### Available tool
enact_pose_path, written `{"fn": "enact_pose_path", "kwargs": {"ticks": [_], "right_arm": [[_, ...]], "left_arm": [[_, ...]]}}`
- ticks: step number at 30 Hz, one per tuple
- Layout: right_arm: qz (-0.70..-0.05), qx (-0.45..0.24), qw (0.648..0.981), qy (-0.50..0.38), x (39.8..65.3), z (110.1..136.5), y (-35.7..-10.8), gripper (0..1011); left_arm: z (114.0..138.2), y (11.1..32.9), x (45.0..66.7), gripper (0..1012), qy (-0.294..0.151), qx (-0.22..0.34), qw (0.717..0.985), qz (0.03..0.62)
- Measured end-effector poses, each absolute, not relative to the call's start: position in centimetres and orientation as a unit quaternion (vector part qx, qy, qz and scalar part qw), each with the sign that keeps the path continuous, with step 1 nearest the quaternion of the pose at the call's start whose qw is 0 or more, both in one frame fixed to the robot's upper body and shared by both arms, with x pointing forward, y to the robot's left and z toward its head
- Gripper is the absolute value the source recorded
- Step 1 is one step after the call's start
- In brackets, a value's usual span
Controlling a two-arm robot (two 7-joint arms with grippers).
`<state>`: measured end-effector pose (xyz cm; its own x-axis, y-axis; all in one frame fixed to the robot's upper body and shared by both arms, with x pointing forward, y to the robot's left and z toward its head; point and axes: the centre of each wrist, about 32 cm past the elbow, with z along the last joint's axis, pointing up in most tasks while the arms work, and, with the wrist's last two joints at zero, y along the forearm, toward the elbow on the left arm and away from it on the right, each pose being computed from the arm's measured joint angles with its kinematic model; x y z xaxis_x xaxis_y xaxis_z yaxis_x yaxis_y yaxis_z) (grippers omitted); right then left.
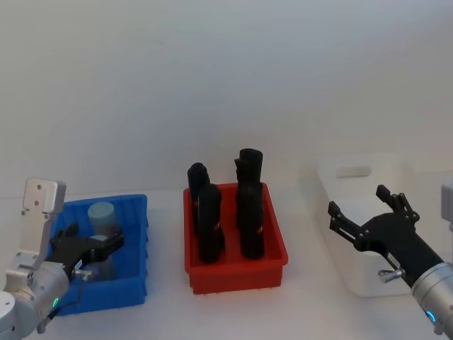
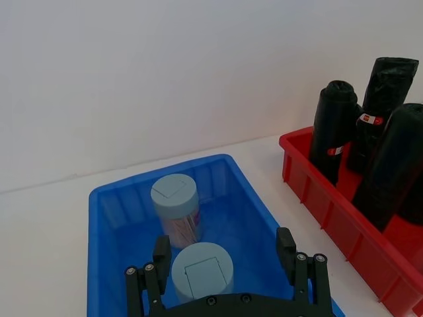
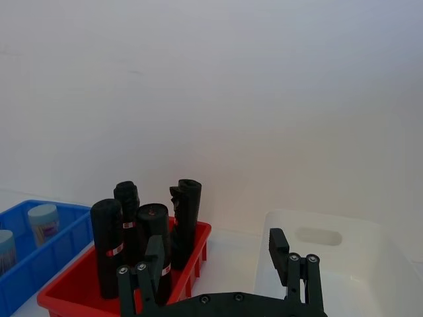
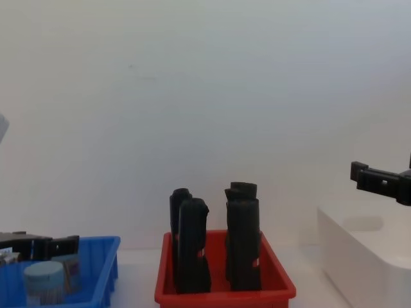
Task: Pick the cotton swabs from the blue box and place them into the white box.
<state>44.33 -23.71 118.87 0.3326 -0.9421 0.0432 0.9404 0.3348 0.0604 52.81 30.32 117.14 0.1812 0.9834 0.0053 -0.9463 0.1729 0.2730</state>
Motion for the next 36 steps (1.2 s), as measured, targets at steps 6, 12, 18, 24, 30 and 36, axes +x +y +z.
{"fn": "enact_pose_path", "kwargs": {"ticks": [6, 12, 18, 24, 30, 36], "right_arm": [[-0.577, 0.012, 0.816, -0.035, 44.3, 118.9, -23.7, 1002], [-0.577, 0.012, 0.816, -0.035, 44.3, 118.9, -23.7, 1002], [-0.577, 0.012, 0.816, -0.035, 44.3, 118.9, -23.7, 1002], [-0.577, 0.012, 0.816, -0.035, 44.3, 118.9, -23.7, 1002], [-0.577, 0.012, 0.816, -0.035, 44.3, 118.9, -23.7, 1002], [-0.577, 0.012, 0.816, -0.035, 44.3, 118.9, -23.7, 1002]], "left_arm": [[116.7, 30.7, 53.2, 1004, 0.099, 0.11, 0.762, 0.631], [116.4, 31.0, 53.7, 1004, 0.108, 0.11, 0.763, 0.628], [116.0, 31.3, 54.0, 1004, 0.117, 0.111, 0.762, 0.627], [115.6, 31.5, 54.3, 1004, 0.125, 0.113, 0.761, 0.627], [115.3, 31.6, 54.5, 1004, 0.131, 0.117, 0.758, 0.629], [115.1, 31.8, 54.7, 980, 0.134, 0.121, 0.755, 0.63]]}}
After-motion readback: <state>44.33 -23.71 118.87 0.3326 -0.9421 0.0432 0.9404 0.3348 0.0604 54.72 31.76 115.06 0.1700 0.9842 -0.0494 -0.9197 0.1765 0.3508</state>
